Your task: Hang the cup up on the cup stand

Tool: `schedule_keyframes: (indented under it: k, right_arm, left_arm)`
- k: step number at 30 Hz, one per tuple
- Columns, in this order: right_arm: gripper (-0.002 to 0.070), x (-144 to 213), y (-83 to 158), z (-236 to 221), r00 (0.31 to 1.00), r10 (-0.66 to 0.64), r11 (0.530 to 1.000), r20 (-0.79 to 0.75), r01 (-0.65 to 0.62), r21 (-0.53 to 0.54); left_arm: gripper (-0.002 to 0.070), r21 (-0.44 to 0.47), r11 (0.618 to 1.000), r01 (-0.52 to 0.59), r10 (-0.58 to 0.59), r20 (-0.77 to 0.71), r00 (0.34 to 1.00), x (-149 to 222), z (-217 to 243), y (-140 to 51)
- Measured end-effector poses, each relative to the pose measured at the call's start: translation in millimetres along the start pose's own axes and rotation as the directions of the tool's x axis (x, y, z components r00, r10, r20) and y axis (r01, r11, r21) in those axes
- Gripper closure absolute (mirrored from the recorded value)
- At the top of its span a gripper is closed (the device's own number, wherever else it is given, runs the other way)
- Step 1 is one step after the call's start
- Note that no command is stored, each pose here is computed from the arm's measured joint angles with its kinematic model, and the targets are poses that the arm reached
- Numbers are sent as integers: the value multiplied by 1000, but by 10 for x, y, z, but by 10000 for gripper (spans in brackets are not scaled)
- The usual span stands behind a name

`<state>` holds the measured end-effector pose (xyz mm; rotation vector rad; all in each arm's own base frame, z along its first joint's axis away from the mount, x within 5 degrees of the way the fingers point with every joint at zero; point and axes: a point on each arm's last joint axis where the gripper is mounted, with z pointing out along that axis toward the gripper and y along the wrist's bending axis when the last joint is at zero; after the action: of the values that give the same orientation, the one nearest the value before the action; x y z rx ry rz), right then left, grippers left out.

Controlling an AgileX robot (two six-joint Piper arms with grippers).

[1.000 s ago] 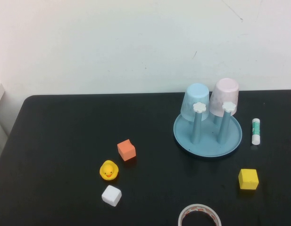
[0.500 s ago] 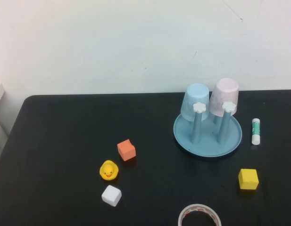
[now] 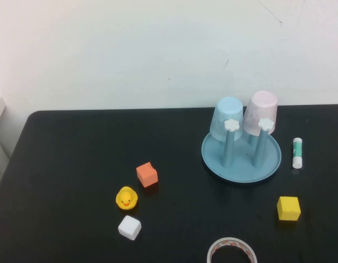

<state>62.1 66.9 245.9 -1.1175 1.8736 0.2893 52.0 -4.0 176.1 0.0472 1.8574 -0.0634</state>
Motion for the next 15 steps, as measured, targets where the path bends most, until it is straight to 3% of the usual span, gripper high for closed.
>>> schedule_keyframes:
  k: [12, 15]
  right_arm:
    - [678, 1, -3, -4, 1000, 2, 1000, 2, -2, 2]
    - [678, 15, -52, -56, 999, 41, 998, 24, -43, 48]
  left_arm:
    - [676, -1, 1000, -19, 19, 0, 1000, 0, 0, 1]
    - [676, -1, 1000, -21, 21, 0, 1000, 0, 0, 1]
